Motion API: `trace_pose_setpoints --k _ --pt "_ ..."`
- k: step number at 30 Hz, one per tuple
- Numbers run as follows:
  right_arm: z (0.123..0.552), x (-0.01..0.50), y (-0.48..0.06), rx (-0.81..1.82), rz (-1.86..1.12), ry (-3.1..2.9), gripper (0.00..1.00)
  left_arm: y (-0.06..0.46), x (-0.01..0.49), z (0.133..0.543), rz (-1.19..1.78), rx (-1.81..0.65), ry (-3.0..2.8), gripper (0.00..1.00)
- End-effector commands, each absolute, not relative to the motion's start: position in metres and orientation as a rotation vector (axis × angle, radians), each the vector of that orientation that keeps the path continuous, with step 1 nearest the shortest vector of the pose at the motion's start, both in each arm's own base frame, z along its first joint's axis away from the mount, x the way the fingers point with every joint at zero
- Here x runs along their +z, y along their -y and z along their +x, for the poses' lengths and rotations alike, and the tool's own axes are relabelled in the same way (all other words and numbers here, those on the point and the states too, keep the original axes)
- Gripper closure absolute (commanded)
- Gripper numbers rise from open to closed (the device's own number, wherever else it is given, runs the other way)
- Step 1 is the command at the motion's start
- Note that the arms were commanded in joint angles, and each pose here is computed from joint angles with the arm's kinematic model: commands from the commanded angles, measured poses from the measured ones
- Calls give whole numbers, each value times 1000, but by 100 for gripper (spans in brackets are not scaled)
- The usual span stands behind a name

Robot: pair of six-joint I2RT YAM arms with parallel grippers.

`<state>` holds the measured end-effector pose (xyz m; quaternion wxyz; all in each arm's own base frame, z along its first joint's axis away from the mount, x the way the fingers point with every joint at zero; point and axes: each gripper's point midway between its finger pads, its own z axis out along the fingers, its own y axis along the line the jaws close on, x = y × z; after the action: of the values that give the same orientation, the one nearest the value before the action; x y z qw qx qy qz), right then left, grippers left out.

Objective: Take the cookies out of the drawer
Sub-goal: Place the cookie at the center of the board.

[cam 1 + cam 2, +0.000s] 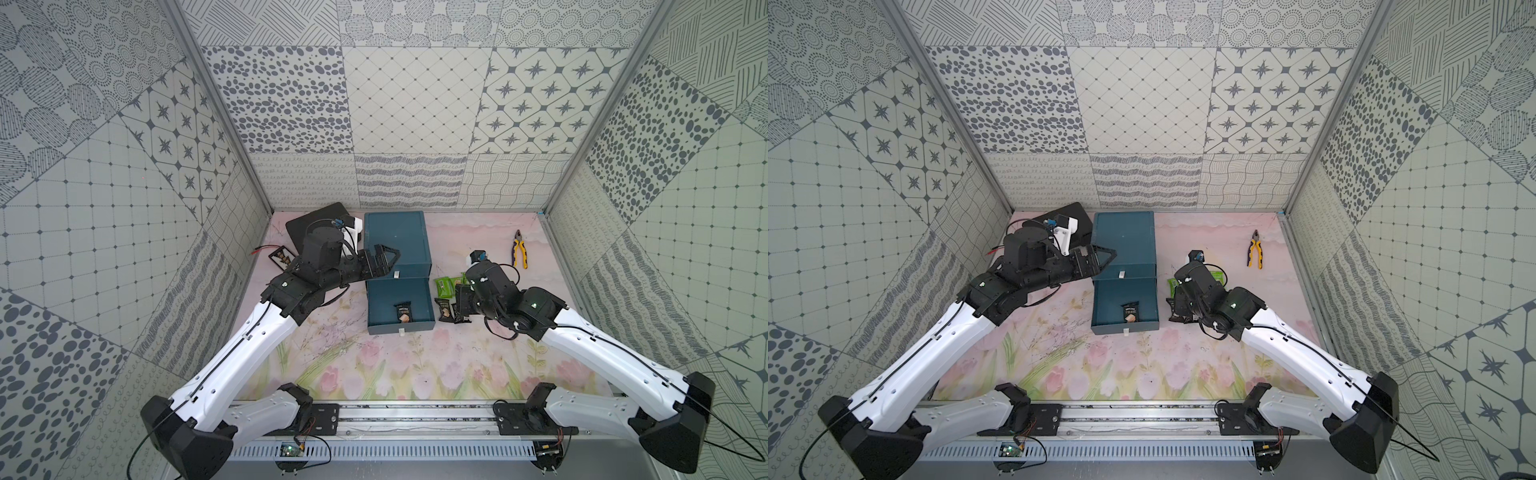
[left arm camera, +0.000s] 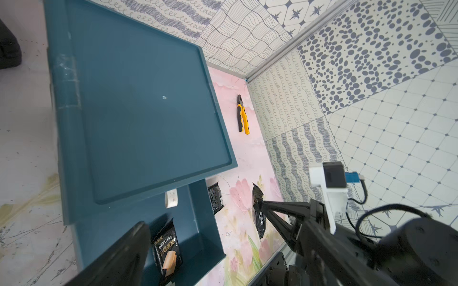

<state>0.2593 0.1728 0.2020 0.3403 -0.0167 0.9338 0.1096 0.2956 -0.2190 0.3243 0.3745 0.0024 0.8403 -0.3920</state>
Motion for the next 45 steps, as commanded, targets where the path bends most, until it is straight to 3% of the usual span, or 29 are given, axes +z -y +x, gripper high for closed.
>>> trace_pose_setpoints --k 1,15,32,40,45 --pt "266 181 -157 241 -84 -2471 100 241 318 289 34 -1050 -2151 1" --pt "300 91 -115 179 6 -2614 100 267 283 272 98 -1042 -2240 1" --pt "318 51 -126 169 -16 -2681 100 252 259 255 158 -949 -2280 1" --pt "317 71 -131 233 27 -2651 53 228 251 254 152 -781 -2309 1" --pt "315 117 -130 314 103 -2528 41 209 231 253 158 -667 -2367 1"
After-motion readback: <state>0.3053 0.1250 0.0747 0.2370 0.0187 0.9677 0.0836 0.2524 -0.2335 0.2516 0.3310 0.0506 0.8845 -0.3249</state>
